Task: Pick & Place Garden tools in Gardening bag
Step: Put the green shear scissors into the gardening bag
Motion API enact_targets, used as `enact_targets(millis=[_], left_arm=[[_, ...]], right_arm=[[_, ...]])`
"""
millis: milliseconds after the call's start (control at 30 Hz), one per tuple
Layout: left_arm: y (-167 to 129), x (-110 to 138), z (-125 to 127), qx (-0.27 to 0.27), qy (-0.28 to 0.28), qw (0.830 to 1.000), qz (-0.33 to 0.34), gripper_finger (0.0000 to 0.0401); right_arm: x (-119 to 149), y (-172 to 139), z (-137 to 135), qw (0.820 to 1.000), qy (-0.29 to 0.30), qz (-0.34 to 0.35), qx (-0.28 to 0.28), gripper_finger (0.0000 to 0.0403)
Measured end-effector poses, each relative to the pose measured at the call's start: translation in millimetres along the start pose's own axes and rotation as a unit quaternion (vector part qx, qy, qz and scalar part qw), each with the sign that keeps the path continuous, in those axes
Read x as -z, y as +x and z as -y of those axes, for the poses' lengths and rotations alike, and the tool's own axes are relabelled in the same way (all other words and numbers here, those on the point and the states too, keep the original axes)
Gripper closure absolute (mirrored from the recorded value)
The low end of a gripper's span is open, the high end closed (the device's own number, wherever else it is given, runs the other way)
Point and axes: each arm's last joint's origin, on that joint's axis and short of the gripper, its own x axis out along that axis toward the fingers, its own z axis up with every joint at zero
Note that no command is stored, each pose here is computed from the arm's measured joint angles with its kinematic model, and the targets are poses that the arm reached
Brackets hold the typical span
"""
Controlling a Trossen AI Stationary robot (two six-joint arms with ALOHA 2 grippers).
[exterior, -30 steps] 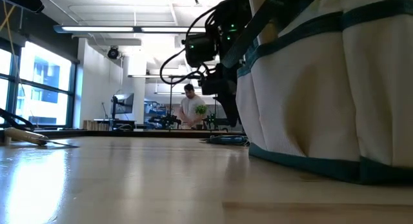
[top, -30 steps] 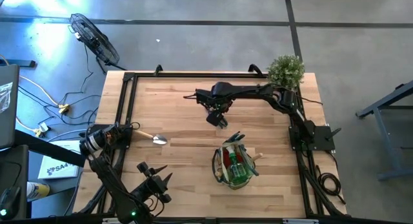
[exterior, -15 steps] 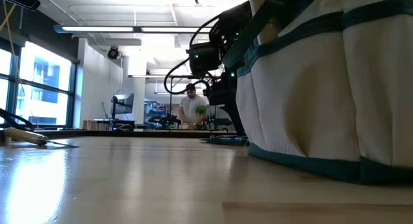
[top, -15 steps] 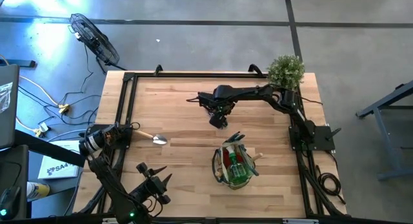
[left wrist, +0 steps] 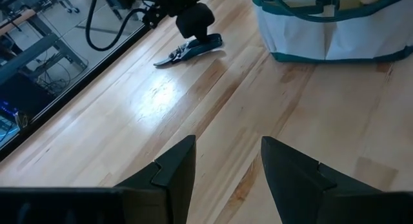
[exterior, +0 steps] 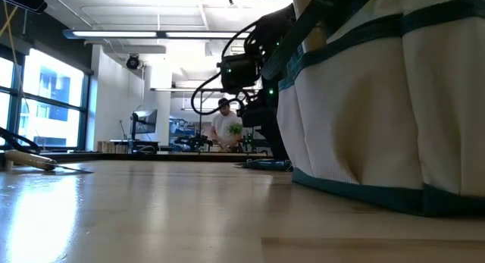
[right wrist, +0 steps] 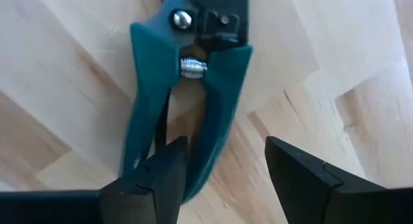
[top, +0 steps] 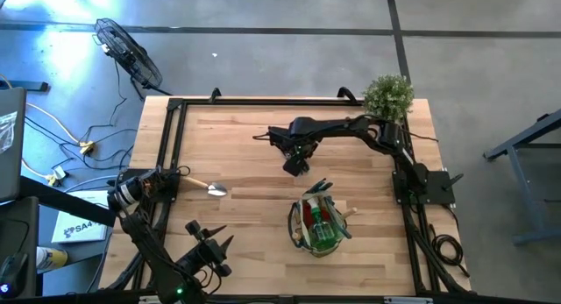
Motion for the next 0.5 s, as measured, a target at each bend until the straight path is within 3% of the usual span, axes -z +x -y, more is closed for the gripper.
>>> enact_targets(millis=[500], left_arm=[[1.1,2.8,-1.2,-0.002,-0.004,1.000,0.005,0.0233]], right_arm=[[-2.1,-0.4,-0.4,1.000,0.001,0.011,-0.004,0.0204]])
